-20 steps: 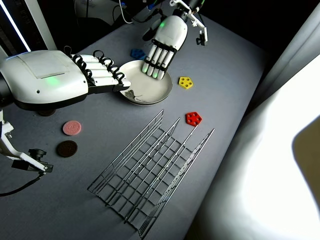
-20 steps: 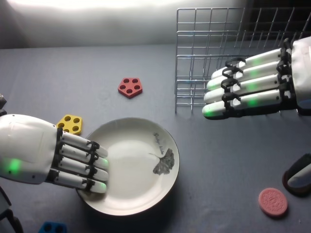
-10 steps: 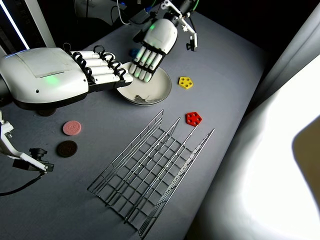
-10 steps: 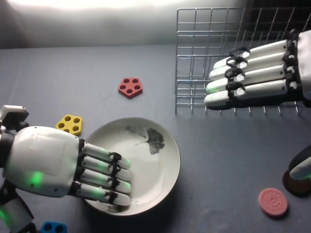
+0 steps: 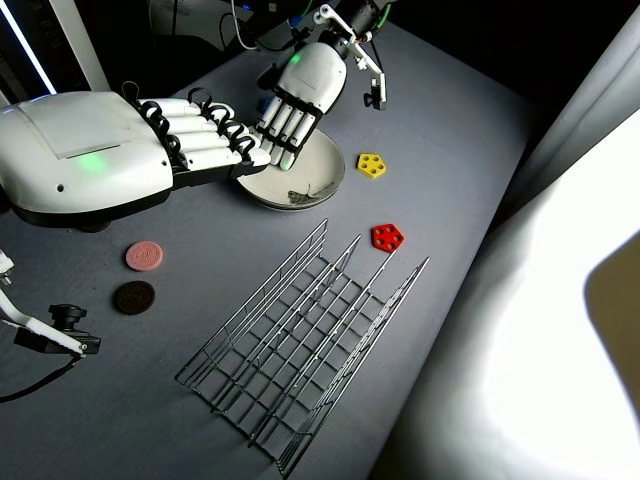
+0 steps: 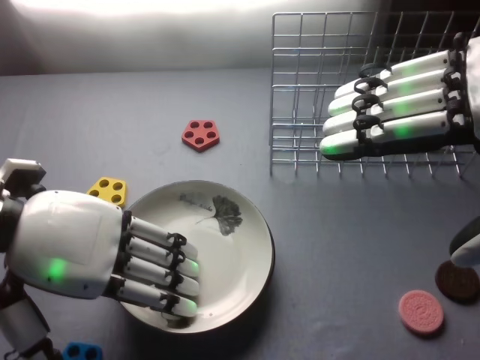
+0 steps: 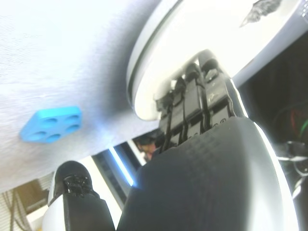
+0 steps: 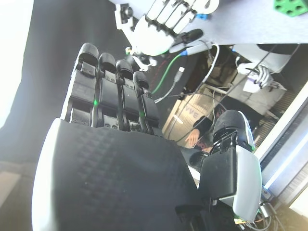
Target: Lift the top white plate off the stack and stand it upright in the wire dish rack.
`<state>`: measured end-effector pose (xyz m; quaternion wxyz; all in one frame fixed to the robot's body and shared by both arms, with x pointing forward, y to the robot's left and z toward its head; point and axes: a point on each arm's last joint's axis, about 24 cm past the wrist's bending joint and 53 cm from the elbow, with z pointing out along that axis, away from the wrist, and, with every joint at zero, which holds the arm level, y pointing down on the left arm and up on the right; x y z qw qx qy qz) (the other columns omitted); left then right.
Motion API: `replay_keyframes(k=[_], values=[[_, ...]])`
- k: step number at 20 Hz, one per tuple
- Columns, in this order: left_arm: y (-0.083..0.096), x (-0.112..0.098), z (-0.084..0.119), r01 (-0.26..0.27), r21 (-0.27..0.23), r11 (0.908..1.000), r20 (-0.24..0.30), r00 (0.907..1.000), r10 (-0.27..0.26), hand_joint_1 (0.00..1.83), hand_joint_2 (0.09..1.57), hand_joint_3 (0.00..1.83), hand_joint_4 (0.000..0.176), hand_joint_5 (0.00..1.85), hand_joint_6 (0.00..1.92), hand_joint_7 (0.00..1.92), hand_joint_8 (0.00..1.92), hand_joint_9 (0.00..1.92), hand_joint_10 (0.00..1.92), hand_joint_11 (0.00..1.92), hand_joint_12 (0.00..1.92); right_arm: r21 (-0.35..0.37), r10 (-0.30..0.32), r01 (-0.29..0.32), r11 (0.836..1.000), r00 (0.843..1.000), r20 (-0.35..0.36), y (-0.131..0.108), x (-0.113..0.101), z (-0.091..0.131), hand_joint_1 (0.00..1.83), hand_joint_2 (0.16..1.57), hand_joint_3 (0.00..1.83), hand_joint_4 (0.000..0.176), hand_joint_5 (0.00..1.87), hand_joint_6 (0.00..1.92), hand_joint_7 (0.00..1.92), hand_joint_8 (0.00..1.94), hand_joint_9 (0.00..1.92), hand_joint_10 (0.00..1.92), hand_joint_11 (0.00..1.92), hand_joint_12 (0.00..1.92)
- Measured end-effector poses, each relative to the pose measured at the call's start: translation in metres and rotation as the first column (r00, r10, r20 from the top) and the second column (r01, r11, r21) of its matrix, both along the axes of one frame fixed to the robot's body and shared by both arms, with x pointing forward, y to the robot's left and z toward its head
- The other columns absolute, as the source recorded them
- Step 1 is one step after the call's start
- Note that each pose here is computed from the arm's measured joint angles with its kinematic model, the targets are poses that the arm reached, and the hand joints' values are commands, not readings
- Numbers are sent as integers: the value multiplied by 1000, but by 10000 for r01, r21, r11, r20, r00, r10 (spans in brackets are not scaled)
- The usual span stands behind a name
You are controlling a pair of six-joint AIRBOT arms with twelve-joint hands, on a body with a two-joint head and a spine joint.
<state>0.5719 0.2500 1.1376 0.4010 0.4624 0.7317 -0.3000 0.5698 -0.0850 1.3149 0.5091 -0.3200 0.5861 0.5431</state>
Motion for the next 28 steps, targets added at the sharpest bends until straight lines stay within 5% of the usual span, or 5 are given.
replay_keyframes(k=[11, 16, 28], values=[[38, 14, 10, -488, 407, 9980, 217, 9986, 480, 125, 895, 1, 0, 144, 10, 148, 8, 140, 7, 90, 230, -26, 184, -184, 9998, 9998, -18, 5, -6, -1, 133, 1006, 0, 0, 91, 2, 113, 1, 132, 5, 163, 14], [43, 15, 16, -552, 322, 9980, 240, 9982, 545, 132, 895, 0, 0, 124, 2, 129, 3, 117, 3, 65, 222, -47, 206, -206, 9998, 9998, -7, 5, -7, -1, 125, 1012, 0, 0, 88, 13, 102, 12, 110, 13, 143, 18], [60, 12, 2, -632, 1033, 9926, -26, 9980, 638, 121, 893, 0, 0, 119, 5, 120, 5, 114, 5, 50, 223, -63, 112, -112, 9999, 9999, 14, 1, -4, -1, 84, 1025, 3, 0, 71, 1, 86, 1, 97, 2, 118, 4]])
